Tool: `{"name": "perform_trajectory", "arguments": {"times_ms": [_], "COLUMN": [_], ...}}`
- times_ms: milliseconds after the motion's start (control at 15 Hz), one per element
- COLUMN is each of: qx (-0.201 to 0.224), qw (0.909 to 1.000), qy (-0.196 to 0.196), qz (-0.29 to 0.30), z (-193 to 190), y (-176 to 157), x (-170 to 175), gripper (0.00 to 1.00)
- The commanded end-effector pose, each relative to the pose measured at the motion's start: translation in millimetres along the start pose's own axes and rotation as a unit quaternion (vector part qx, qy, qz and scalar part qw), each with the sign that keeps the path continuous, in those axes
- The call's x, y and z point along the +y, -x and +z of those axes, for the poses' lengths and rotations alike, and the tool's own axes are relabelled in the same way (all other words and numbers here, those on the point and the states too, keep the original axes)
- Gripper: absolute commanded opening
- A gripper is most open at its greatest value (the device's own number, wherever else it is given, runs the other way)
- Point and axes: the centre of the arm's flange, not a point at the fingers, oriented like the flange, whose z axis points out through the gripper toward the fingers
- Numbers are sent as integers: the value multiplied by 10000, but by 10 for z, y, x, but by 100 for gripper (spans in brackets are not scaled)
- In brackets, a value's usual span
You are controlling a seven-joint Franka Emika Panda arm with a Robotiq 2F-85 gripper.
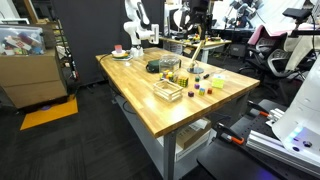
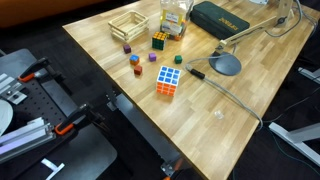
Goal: Put the rubik's cube in the wooden box
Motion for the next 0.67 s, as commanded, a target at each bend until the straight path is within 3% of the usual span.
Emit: {"name": "perform_trajectory", "arguments": {"times_ms": [0,267,600], "qx": [12,49,47], "qw": [10000,10000,9970], "qy": [4,14,331], "qz": [-38,-82,697], "z": [-8,-36,256], "y": [16,52,-271], "x": [-39,-109,170], "gripper": [100,100,100]}}
